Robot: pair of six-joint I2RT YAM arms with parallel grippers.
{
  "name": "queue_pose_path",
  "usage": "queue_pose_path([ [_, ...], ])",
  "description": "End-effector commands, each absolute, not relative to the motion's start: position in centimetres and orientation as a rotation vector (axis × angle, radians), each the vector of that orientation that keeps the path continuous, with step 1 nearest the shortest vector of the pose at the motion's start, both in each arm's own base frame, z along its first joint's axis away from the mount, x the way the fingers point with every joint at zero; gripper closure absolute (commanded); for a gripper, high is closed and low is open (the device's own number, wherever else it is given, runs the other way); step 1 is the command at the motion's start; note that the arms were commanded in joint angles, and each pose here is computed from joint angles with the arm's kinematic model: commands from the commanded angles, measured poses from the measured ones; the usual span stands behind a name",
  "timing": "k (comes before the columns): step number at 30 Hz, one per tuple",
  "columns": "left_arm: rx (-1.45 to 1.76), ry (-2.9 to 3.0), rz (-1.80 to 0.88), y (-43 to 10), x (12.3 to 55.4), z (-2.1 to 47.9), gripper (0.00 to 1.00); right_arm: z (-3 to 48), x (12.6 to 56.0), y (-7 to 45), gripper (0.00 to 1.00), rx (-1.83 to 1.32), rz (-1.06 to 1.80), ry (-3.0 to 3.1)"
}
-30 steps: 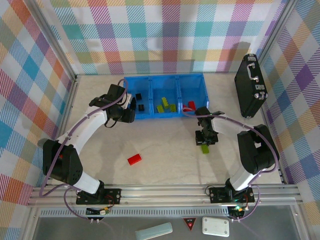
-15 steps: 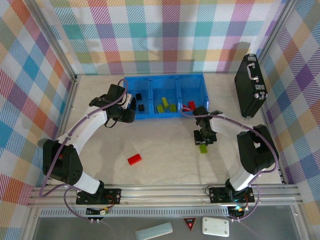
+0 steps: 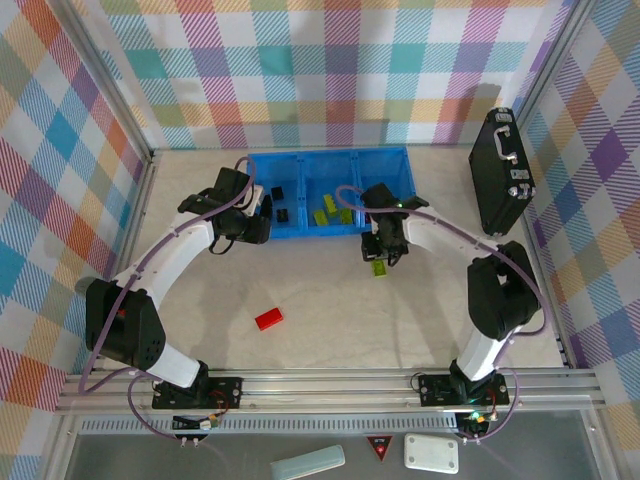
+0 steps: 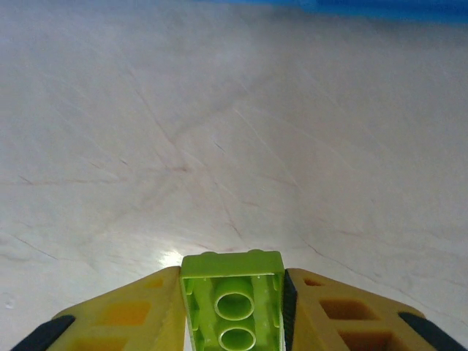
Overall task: Sort the legos into containers by color
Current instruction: Place the lego in the container.
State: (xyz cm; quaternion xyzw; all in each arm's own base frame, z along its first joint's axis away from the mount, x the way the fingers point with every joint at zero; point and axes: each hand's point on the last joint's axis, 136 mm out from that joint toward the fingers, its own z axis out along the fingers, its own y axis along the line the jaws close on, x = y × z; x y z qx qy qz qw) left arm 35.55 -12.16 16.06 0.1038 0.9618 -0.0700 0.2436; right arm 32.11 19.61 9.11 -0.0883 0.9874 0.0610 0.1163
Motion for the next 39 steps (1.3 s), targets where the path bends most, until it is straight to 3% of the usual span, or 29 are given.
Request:
queue_pose_path([
  [1, 0.278, 2.61, -0.201, -11.8, 35.4, 16.5, 0.54, 10.0, 32.8, 21.5, 0.63, -0.262, 0.251, 2.894],
  [19, 0.268, 2.616, -0.198, -11.7, 35.5, 16.1, 0.54, 14.1, 42.5, 29.2, 0.64, -0.273, 0.459, 2.717],
  [39, 0.269, 2.629, -0.191, -11.6, 35.5, 15.6, 0.54, 12.5, 52.0, 34.9, 0.65, -0.245, 0.529, 2.544],
])
